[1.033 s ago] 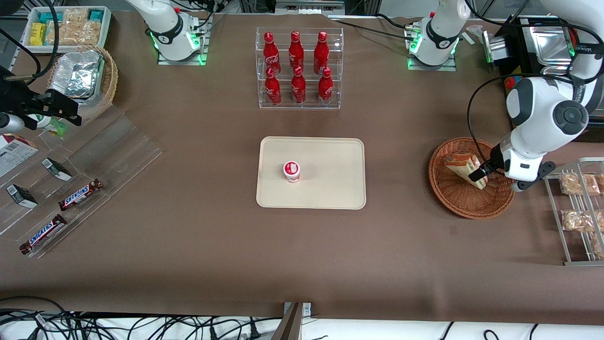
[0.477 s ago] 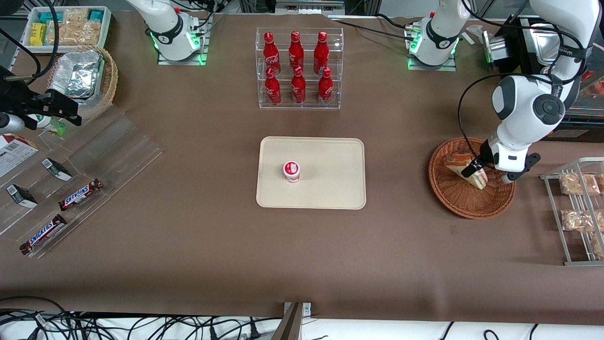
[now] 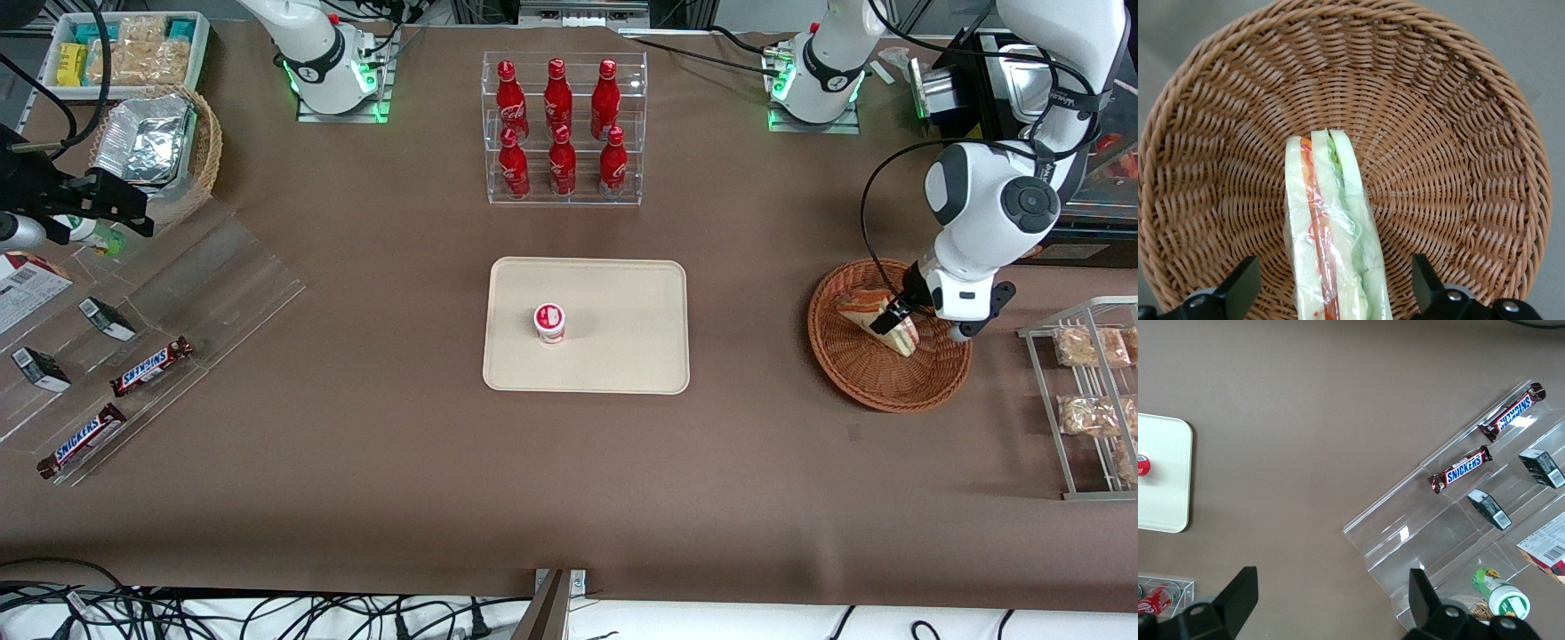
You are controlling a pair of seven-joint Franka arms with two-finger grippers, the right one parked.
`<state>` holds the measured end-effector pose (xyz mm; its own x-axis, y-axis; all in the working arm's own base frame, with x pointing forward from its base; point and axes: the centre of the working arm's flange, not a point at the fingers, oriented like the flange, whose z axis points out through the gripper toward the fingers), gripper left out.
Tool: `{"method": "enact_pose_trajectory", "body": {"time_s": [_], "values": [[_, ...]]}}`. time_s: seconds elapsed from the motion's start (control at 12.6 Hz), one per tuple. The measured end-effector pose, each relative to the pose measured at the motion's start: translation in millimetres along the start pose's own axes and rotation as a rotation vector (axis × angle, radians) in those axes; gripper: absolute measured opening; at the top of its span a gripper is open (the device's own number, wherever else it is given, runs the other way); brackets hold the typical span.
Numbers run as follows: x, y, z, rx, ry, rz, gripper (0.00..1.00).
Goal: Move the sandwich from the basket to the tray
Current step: 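Lower the left gripper and close it on the sandwich, lifting it, then carry the held sandwich with the left gripper over the cream tray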
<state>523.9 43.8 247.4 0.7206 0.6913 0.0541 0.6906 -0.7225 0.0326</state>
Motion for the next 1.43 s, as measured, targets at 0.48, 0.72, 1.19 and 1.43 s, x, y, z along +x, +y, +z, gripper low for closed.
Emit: {"method": "enact_pose_trajectory", "body": {"time_s": [0.48, 0.72, 1.19, 1.43], "values": [[-12.1, -7.6, 22.5, -0.018, 0.008, -0.028, 0.66], [-11.1, -5.5, 17.0, -0.024, 0.017, -0.026, 0.39], [9.6, 24.0, -54.7, 0.018, -0.001, 0.034, 0.19], [13.2, 63.1, -115.1, 0.056, -0.041, 0.116, 0.19]]}}
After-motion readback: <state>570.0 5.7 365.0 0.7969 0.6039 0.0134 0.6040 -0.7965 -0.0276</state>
